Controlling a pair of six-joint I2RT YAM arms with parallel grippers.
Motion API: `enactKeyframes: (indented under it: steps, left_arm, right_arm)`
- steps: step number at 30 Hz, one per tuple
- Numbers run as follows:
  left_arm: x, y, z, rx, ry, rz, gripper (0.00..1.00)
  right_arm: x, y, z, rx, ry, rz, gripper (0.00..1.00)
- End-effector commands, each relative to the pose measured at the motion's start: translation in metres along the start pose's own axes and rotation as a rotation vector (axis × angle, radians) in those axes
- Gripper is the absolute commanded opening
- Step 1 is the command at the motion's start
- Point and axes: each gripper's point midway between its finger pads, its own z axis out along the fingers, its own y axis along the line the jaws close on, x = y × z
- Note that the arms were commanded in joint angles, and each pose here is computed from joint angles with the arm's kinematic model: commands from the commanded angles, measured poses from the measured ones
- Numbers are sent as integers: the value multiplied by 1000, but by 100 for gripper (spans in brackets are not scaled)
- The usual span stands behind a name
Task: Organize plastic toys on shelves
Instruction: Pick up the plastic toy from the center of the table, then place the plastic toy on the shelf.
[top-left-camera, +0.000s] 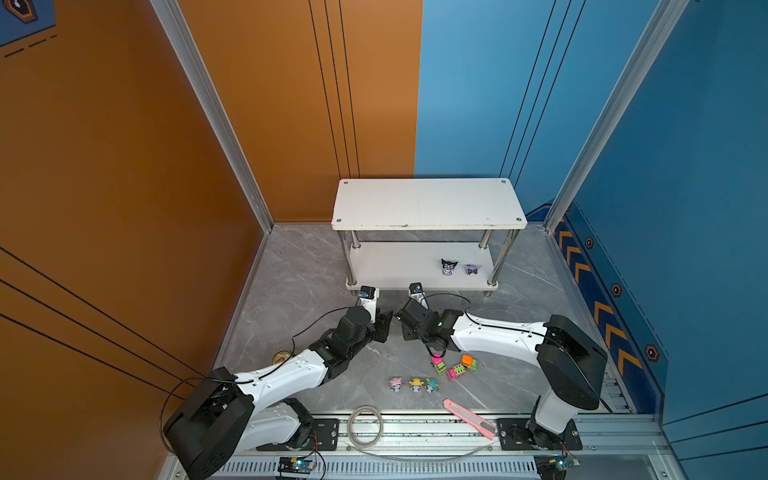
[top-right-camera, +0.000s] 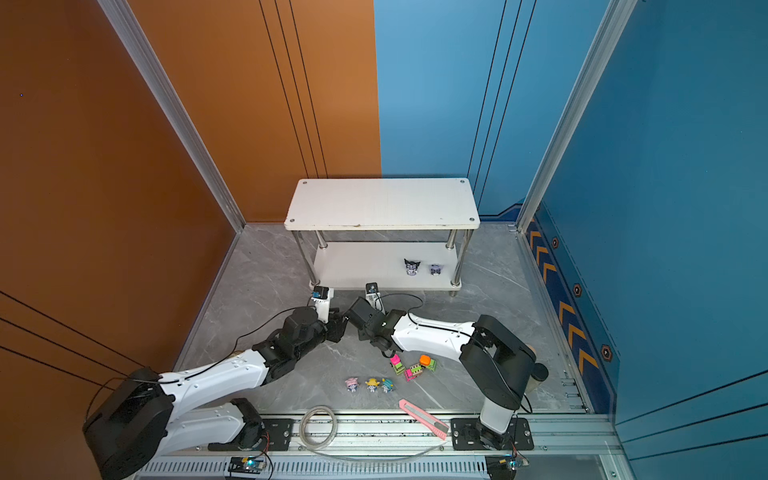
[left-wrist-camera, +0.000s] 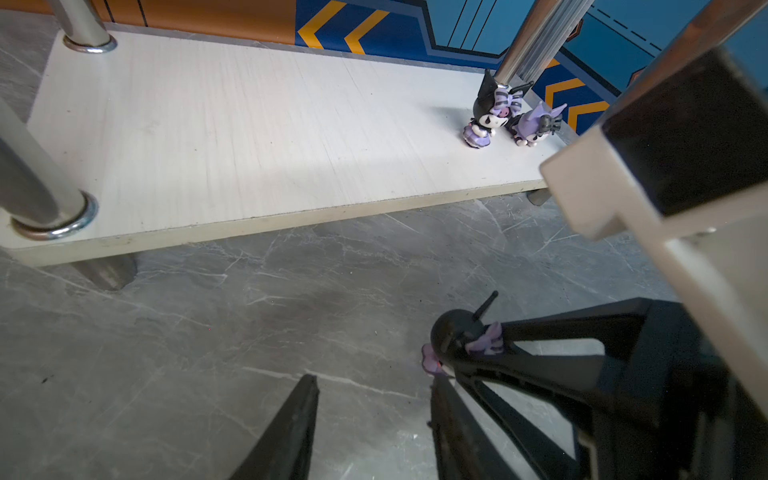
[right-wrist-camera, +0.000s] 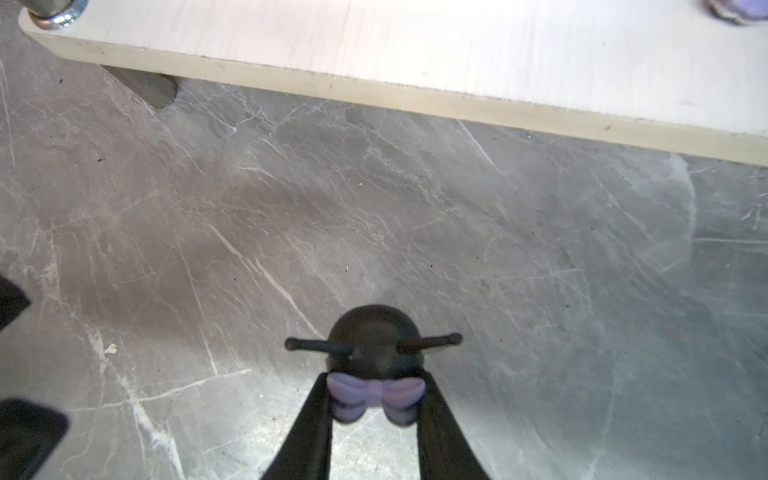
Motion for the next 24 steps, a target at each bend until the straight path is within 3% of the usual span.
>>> enactKeyframes:
  steps: [1,14,24]
  left_arm:
    - [3,3,-2,2,9,2,46]
    - [3,9,-1,-16,8,-4,46]
    - [8,12,4,-27,29,-3,46]
  right_arm:
    - [-15,-10,-3,54,-36,-25,23]
    - [-86,-29,-21,86,-178,0,21]
    - [-126,-50,-8,109,-235,22,19]
